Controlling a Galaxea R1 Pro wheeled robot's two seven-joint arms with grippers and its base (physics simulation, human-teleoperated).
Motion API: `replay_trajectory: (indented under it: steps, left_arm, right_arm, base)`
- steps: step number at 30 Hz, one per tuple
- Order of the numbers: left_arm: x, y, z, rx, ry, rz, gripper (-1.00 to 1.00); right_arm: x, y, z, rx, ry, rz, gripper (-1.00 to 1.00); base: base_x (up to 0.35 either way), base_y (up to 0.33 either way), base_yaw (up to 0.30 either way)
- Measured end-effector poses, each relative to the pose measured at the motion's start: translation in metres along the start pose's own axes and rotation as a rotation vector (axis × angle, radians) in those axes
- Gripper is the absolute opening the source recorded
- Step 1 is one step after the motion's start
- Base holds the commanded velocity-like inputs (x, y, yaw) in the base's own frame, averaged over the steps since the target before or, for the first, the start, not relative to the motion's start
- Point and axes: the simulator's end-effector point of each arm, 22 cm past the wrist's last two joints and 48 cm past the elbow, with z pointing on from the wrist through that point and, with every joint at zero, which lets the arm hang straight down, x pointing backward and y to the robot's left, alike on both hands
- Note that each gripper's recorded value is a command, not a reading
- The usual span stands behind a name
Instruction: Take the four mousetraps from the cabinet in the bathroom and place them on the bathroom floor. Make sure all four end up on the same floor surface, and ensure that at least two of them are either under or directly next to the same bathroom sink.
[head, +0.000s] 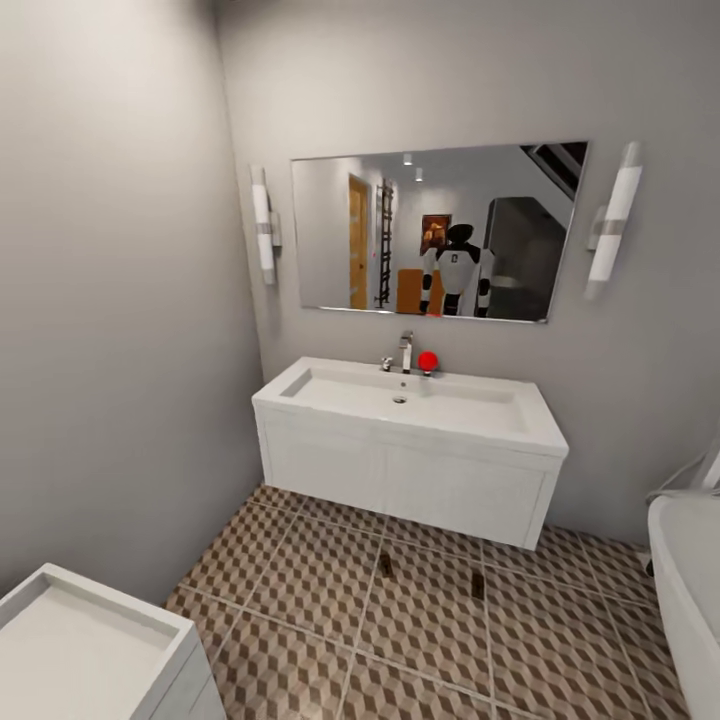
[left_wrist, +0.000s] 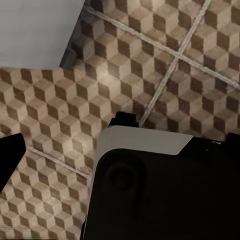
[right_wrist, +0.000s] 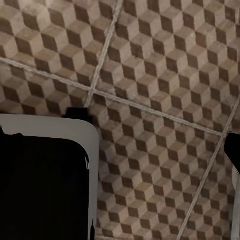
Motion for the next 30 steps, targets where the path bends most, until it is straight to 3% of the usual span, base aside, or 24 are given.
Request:
replay_trajectory:
  steps: [30]
  left_arm:
    - [-0.002, 0.002, 0.000, -0.002, -0.005, 0.008, 1.00]
  right_arm:
    - [-0.001, 0.011, 0.000, -0.019, -0.003, -0.037, 1.00]
  base:
    - [0.000, 0.000, 0.282]
